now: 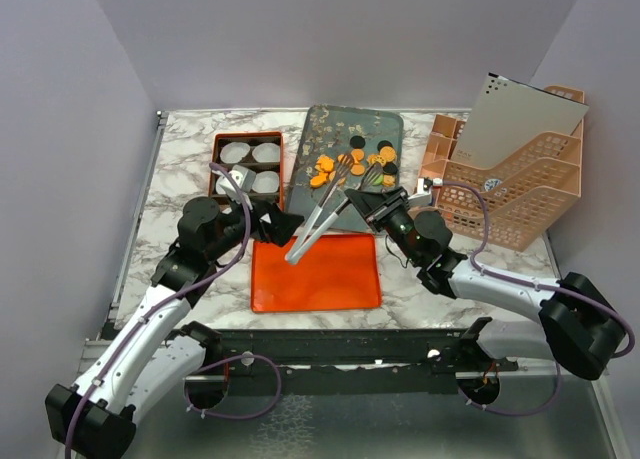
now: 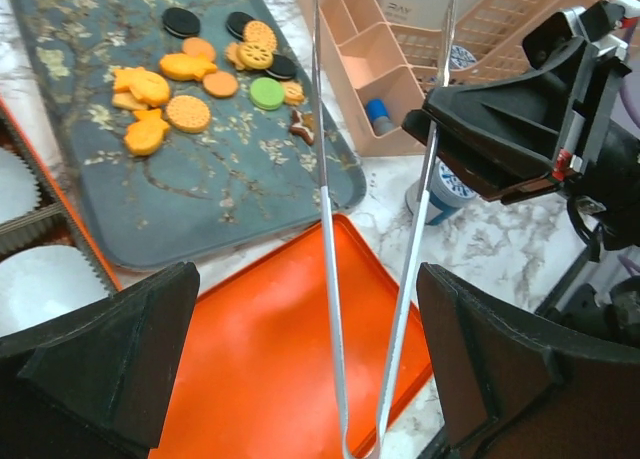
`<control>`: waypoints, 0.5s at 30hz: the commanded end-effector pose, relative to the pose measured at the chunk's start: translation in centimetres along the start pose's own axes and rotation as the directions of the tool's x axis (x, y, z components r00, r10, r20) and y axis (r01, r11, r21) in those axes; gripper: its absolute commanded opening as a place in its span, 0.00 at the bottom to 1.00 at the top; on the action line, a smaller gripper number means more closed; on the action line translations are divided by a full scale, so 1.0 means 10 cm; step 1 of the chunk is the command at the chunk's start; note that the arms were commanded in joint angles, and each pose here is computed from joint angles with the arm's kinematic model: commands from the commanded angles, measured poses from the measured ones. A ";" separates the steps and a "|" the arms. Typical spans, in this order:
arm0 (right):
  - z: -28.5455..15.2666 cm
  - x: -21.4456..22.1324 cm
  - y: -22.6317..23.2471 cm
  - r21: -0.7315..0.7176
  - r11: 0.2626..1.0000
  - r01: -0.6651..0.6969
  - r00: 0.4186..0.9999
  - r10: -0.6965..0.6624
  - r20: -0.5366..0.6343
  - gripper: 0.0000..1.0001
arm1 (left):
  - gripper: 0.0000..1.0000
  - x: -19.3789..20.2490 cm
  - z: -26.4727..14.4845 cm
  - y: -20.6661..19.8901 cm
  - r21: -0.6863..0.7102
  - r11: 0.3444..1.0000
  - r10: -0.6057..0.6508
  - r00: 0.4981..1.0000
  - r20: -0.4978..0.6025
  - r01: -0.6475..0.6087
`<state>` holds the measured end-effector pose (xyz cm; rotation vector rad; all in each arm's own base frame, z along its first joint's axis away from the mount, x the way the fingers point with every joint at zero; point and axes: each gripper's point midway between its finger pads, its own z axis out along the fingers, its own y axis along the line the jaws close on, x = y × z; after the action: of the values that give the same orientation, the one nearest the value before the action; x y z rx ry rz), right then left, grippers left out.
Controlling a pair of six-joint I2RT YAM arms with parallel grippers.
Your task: Pack the cookies
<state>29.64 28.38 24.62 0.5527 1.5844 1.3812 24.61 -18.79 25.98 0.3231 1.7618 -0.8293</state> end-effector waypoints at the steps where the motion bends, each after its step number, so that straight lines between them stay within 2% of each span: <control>1: 0.01 -0.12 0.07 0.012 0.999 -0.039 0.998 0.038 0.051 0.00 | 0.99 0.05 0.06 -0.20 0.119 0.992 -0.049 0.999 -0.019 0.051; 5: 0.03 -0.12 0.06 0.031 0.998 -0.056 0.997 0.054 0.050 0.01 | 0.99 0.06 0.10 -0.27 0.158 0.985 -0.064 0.998 -0.012 0.065; 15: 0.05 -0.10 0.02 0.053 0.992 -0.116 0.992 0.114 0.049 0.00 | 0.99 0.24 0.31 -0.31 0.125 0.979 -0.159 0.987 -0.022 0.161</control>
<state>29.84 28.17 23.16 0.6446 1.6467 1.3634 23.85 -22.40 24.21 0.3132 1.7912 -1.0275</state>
